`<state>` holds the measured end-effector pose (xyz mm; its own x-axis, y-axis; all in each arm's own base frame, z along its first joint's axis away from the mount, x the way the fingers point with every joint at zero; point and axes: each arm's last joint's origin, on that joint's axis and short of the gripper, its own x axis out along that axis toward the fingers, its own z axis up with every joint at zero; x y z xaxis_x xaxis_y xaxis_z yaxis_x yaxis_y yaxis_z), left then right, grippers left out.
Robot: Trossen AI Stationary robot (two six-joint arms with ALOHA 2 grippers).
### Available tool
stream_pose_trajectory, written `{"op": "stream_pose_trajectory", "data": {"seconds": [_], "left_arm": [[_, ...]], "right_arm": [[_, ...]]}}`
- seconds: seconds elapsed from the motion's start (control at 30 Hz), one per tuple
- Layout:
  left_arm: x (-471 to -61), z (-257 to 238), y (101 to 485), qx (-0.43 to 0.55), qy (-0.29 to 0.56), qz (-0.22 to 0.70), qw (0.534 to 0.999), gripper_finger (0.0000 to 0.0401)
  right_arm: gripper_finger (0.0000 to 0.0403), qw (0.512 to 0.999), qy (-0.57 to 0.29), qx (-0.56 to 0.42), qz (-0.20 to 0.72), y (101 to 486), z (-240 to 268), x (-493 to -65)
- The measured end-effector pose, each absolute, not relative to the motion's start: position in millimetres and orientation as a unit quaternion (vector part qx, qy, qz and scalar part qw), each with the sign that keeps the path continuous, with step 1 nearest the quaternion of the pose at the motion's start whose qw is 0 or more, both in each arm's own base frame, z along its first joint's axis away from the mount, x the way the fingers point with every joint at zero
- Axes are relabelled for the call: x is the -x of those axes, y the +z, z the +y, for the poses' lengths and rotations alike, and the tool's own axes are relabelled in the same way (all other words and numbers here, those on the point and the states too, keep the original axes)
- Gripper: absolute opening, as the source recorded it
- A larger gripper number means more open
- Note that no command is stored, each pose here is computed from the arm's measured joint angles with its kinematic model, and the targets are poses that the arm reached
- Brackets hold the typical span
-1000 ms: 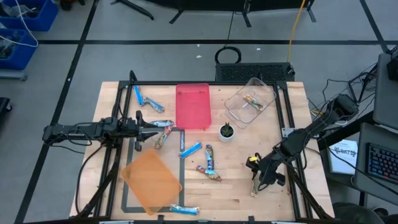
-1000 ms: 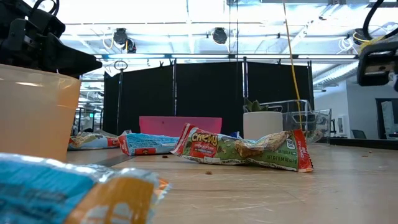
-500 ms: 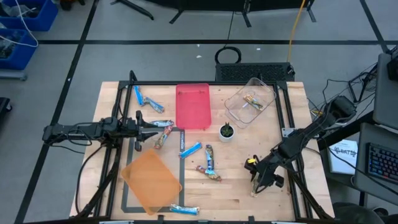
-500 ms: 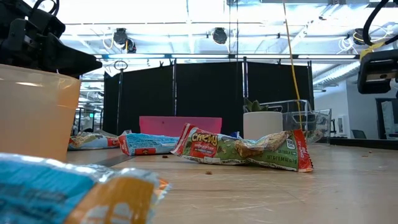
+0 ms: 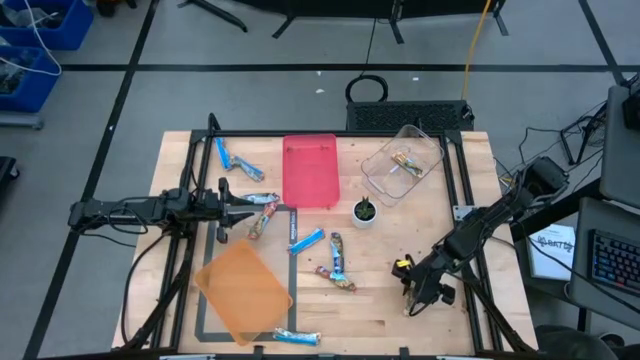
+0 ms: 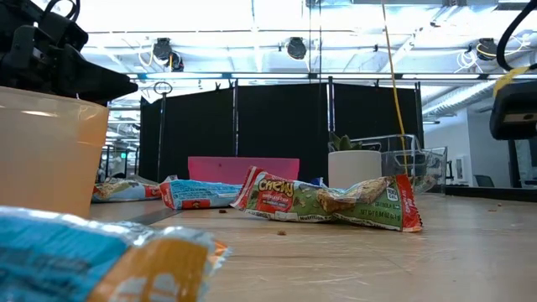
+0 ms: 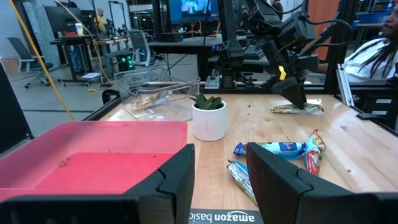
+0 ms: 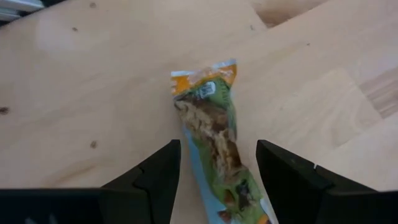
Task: Pick and place Granola Bars by type
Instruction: Put the orange granola bar into the transparent bin
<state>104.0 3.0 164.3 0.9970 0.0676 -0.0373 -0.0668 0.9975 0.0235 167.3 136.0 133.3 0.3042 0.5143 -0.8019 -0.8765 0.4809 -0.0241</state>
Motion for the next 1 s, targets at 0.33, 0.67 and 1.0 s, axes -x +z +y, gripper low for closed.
{"op": "stream_pose_trajectory", "data": {"seconds": [0.33,0.67,1.0], "left_arm": [[-104.0,3.0,164.3,-0.011,0.034,0.019,0.999,0.0148],[-103.9,3.0,164.3,-0.011,0.034,0.019,0.999,0.0147],[-104.0,3.0,164.3,-0.011,0.034,0.019,0.999,0.0147]], "right_arm": [[0.0144,0.767,0.445,0.242,0.395,127.3,136.1,-168.1],[0.0037,0.775,0.434,0.230,0.398,128.8,134.7,-169.9],[0.0003,0.802,0.390,0.177,0.417,144.9,122.7,-171.2]]}}
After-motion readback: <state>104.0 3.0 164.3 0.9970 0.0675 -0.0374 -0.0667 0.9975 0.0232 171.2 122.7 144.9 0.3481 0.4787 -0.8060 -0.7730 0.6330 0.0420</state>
